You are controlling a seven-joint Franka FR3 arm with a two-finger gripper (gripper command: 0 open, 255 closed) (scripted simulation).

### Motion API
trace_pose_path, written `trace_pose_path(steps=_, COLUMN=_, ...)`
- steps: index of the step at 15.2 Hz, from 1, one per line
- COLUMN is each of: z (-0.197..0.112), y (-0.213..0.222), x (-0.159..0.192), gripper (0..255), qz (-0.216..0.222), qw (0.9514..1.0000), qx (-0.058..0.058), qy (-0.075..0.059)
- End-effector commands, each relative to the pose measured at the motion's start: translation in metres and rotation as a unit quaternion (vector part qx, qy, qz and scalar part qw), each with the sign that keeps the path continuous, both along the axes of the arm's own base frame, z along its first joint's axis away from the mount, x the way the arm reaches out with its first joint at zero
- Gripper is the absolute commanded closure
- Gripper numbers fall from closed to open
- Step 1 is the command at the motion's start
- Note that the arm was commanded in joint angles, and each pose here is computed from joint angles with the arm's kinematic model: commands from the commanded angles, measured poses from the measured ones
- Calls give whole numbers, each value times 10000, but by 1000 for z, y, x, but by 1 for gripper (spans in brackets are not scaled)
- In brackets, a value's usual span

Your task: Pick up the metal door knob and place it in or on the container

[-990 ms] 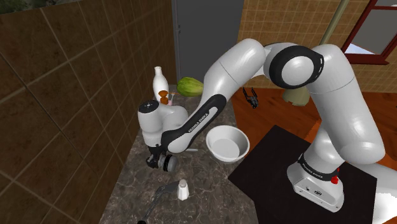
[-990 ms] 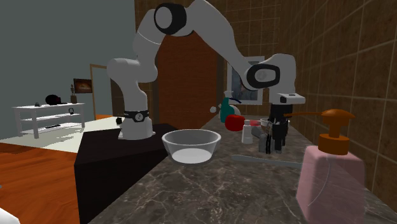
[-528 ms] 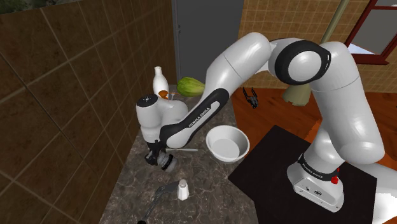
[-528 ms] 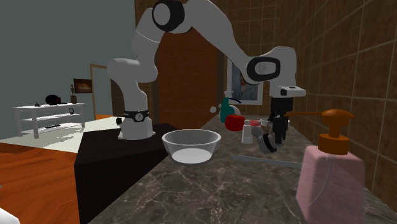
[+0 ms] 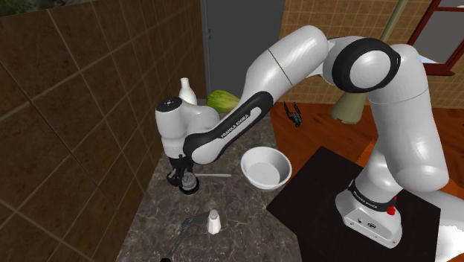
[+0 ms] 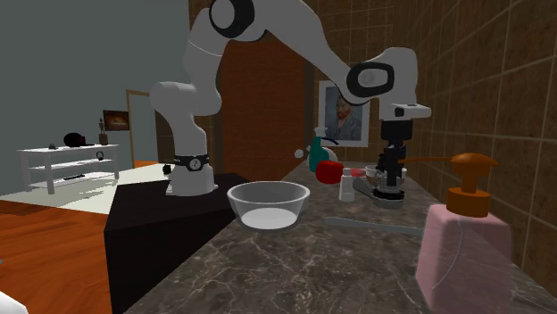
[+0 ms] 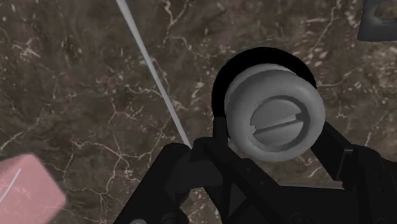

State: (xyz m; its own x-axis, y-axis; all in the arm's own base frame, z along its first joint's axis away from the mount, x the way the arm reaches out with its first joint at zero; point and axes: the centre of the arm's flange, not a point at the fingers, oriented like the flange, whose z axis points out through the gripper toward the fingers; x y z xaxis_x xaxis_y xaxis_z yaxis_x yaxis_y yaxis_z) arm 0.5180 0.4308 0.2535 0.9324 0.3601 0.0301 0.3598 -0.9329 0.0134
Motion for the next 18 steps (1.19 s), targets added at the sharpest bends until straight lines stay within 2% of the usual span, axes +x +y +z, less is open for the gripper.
trace_pose_path(steps=1, z=11, y=0, x=-1, gripper=255, qz=0, qw=10000, qx=0, qy=0)
trace_pose_path(steps=16, z=86, y=0, x=-1, gripper=255, qz=0, qw=10000, qx=0, qy=0)
trace_pose_path(steps=18, z=86, y=-24, x=-12, gripper=255, qz=0, qw=10000, qx=0, qy=0)
